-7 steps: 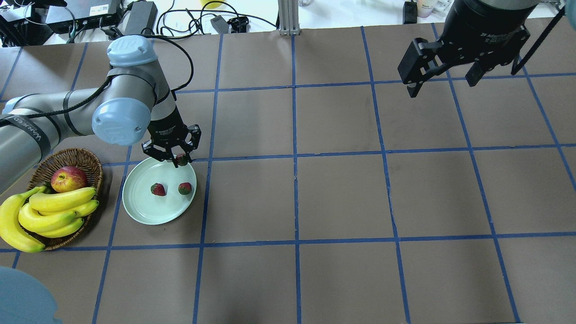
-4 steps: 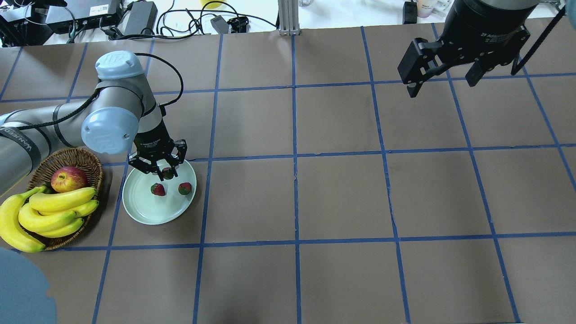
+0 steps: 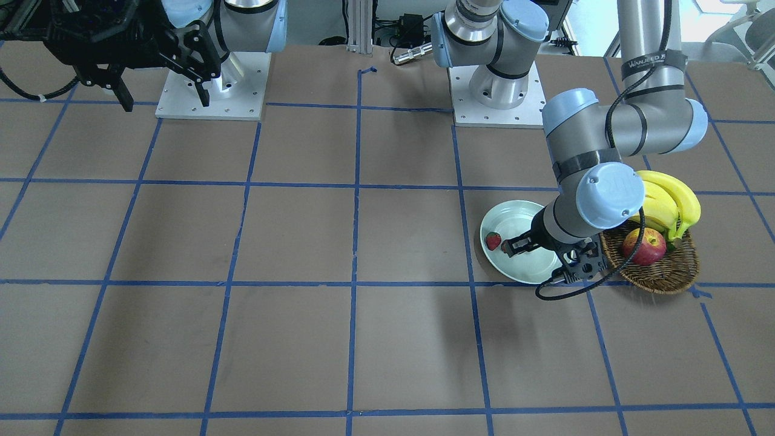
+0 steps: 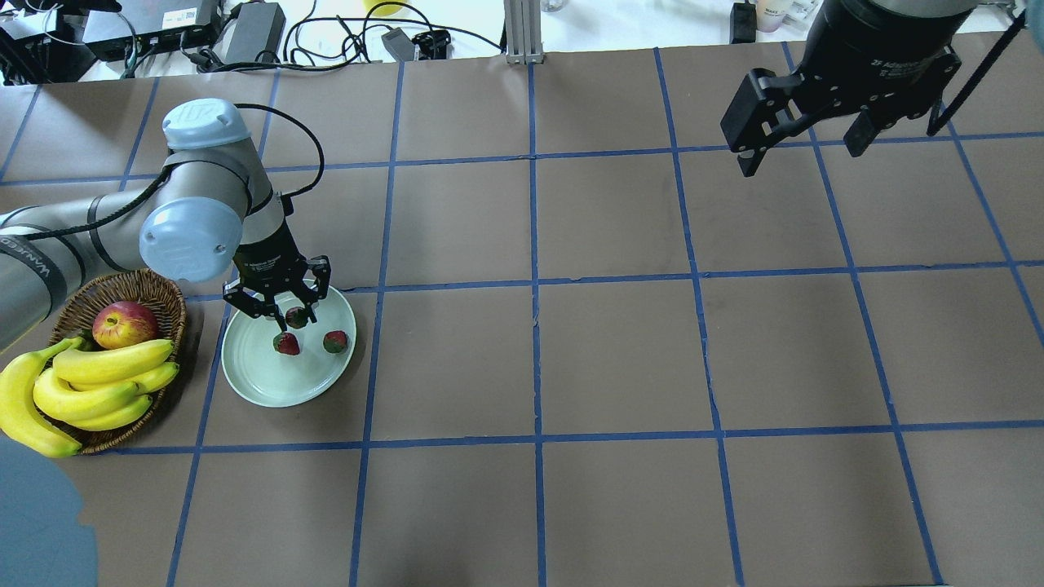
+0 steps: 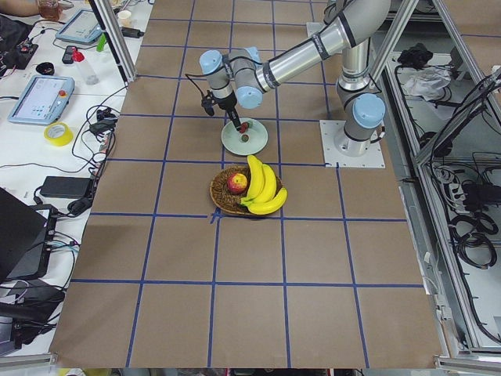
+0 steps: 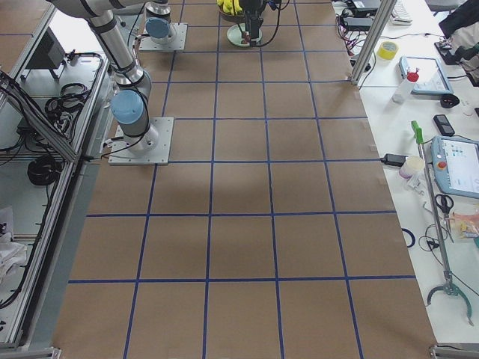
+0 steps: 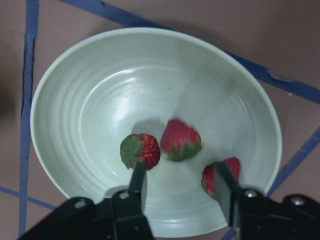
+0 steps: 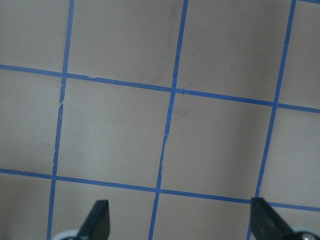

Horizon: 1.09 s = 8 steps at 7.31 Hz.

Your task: Collect all strawberries into plate

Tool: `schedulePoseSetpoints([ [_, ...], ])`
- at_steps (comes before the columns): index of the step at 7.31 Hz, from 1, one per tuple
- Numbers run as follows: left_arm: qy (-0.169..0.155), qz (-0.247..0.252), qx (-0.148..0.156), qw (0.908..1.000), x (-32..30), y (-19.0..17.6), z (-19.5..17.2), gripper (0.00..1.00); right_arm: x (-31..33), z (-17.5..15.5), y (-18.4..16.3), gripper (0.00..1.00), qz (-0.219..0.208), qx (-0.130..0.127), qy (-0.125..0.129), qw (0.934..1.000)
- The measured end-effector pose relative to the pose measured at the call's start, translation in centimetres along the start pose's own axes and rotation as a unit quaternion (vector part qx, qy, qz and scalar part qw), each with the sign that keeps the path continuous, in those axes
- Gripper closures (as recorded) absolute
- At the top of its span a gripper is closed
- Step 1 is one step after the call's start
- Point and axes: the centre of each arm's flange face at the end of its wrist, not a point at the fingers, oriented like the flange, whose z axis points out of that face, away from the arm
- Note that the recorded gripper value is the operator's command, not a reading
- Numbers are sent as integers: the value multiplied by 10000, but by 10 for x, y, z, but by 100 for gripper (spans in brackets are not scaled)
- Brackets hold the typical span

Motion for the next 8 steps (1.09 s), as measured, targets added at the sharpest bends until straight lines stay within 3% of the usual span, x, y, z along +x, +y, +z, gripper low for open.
schedulePoseSetpoints([
  [3, 427, 143, 558, 9974, 10, 28, -96, 0, 0, 0, 0, 0, -2, -4, -1, 10000],
  [5, 379, 516, 979, 9931, 2, 58, -142, 0, 0, 0, 0, 0, -2, -4, 0, 10000],
  [6, 303, 860, 1082, 9899, -6, 74, -165, 0, 0, 1, 0, 0, 0, -7, 1, 10000],
  [8, 197, 1384, 936, 9857, -21, 103, -219, 0, 0, 1, 0, 0, 2, -10, -2, 10000],
])
